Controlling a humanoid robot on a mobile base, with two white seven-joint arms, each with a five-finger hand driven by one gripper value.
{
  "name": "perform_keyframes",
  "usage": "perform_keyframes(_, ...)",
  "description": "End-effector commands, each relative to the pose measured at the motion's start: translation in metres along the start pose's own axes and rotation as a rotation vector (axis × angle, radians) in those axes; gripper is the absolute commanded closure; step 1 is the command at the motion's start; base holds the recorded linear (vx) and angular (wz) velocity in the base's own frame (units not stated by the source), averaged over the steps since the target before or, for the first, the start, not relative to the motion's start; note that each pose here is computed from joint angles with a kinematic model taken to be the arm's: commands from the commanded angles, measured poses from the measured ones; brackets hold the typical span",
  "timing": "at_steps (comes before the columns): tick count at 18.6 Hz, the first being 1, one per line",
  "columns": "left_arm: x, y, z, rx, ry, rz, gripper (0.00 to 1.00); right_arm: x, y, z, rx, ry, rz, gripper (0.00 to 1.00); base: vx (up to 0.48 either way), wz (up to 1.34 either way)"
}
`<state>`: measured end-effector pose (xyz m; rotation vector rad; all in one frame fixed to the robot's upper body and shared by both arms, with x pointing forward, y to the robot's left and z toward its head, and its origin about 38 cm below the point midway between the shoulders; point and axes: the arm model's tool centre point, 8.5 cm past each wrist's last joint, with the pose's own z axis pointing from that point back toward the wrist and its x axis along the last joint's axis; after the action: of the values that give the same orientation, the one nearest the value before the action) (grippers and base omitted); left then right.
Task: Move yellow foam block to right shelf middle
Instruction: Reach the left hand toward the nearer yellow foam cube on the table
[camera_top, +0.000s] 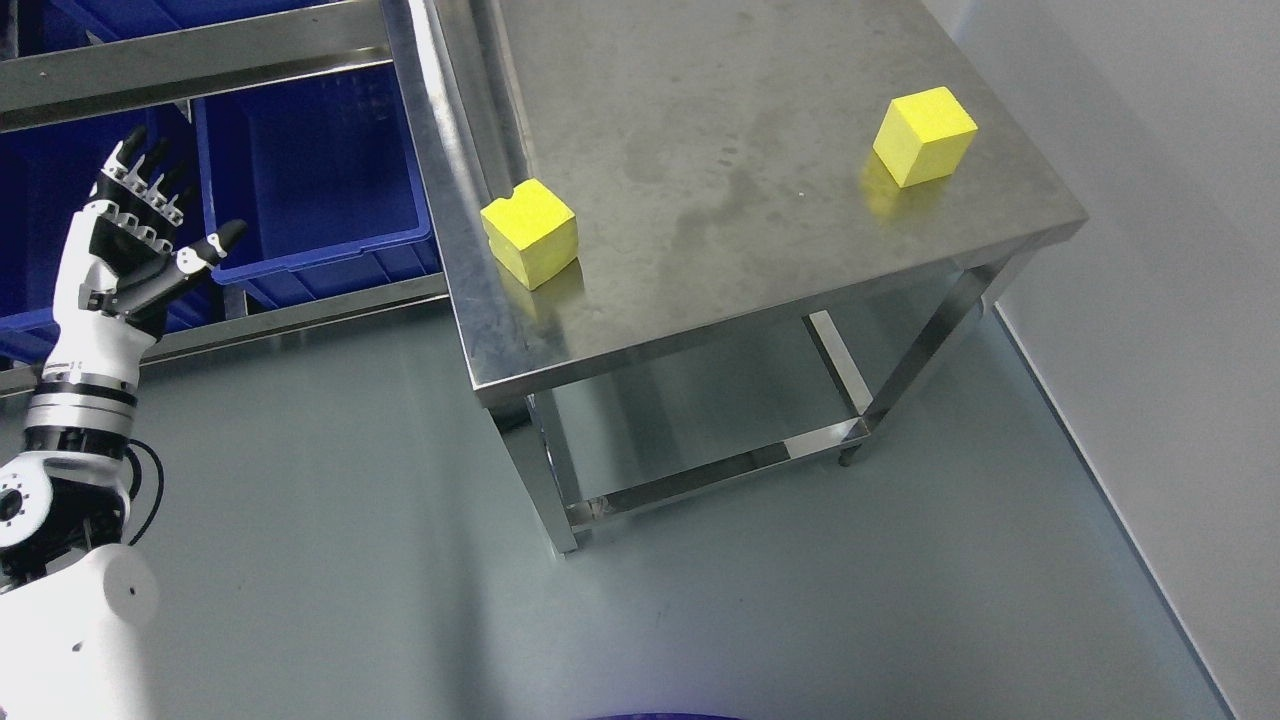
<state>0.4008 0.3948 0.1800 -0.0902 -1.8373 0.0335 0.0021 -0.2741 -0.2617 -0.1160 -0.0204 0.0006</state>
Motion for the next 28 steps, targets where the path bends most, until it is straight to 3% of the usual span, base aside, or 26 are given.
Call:
perform_keyframes(1,0.002,0.001,0.001,0.002,-0.017,-0.008,0.00,-0.010,-0.011,0.000,-0.018,0.008,-0.008,0.00,0.047,0.10)
perform_keyframes(5,0.007,-0.007,-0.004,-0.042,-0.053,-0.031,0.00,-0.010,-0.011,0.000,-0.018,0.008,-0.008,0.00,0.074,0.11)
perform_keyframes(10,0.017,-0.064,-0.017,-0.370,-0.109,-0.071,0.00,-0.010,-0.011,0.000,-0.018,0.008,-0.008,0.00,0.053,0.00)
perform_keyframes(16,0.005,-0.129,-0.024,-0.677,-0.034,-0.149,0.00,-0.010,-0.011,0.000,-0.018,0.008,-0.008,0.00,0.001,-0.02)
perform_keyframes(20,-0.008,-0.168,-0.032,-0.799,0.029,-0.345,0.00,-0.009,-0.011,0.000,-0.018,0.006,-0.008,0.00,-0.024,-0.14)
perform_keyframes(28,-0.016,-0.164,-0.035,-0.781,0.066,-0.407,0.00,-0.009,-0.011,0.000,-0.018,0.006,-0.008,0.00,-0.012,-0.06)
